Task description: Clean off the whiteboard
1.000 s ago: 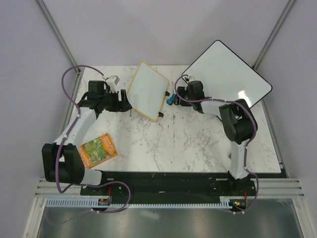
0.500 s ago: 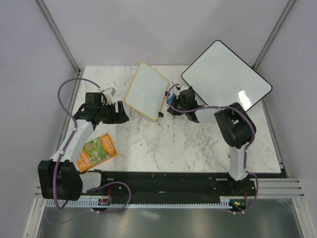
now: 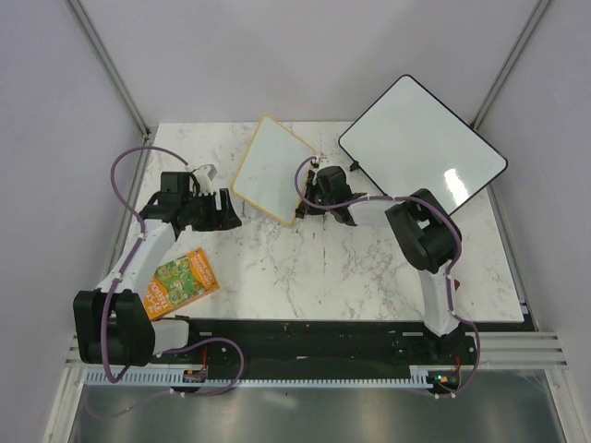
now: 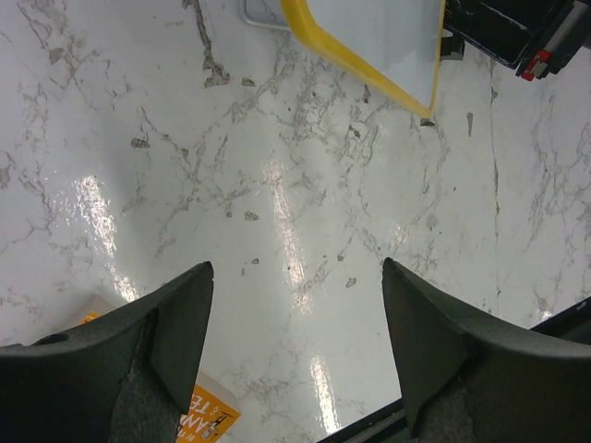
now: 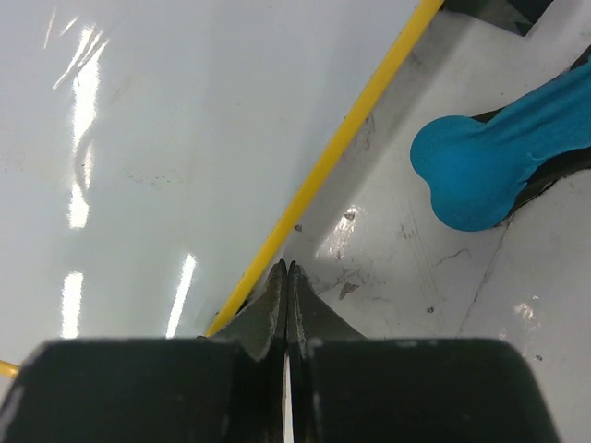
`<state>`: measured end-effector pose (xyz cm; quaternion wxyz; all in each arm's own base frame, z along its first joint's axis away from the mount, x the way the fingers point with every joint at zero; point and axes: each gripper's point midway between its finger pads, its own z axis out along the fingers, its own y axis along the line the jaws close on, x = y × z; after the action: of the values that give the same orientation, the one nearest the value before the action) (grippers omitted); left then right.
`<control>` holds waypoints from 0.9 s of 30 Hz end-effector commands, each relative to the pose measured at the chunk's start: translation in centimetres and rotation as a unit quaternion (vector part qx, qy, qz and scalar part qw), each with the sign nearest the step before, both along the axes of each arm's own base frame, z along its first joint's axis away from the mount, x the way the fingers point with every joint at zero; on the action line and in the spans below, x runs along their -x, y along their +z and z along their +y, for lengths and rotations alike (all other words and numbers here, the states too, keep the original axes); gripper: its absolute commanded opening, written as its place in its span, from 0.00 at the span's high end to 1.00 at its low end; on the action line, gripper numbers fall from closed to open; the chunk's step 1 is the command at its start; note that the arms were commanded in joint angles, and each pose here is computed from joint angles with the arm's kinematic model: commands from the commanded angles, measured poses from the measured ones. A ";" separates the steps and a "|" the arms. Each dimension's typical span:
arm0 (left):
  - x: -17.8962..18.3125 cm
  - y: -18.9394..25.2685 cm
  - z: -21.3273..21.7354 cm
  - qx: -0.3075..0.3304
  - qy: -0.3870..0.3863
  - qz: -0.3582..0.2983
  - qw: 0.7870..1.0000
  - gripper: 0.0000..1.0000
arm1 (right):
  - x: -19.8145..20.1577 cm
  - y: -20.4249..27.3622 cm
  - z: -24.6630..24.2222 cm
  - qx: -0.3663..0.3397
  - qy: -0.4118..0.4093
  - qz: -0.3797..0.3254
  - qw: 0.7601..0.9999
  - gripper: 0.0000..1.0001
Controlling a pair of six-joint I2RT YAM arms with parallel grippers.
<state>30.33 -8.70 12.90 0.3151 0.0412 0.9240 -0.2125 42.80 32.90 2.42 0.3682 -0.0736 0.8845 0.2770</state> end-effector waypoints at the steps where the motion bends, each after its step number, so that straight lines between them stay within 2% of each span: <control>1: -0.8 1.6 -0.5 0.020 -0.003 -0.018 1.000 0.21 | 0.1 -0.2 1.0 0.012 0.008 0.000 1.000 1.00; 16: -0.9 1.3 -0.5 0.019 -0.003 -0.015 1.000 0.21 | 1.1 -0.4 2.2 0.058 0.026 0.001 0.998 1.00; 27: -0.8 1.9 -0.5 0.021 -0.006 -0.024 0.999 0.20 | -0.7 0.4 -3.6 0.112 -0.061 -0.012 0.992 1.00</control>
<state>30.35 -8.68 12.82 0.3138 0.0404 0.9244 -0.2130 42.68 33.43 2.36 0.3733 -0.0903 0.8993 0.2093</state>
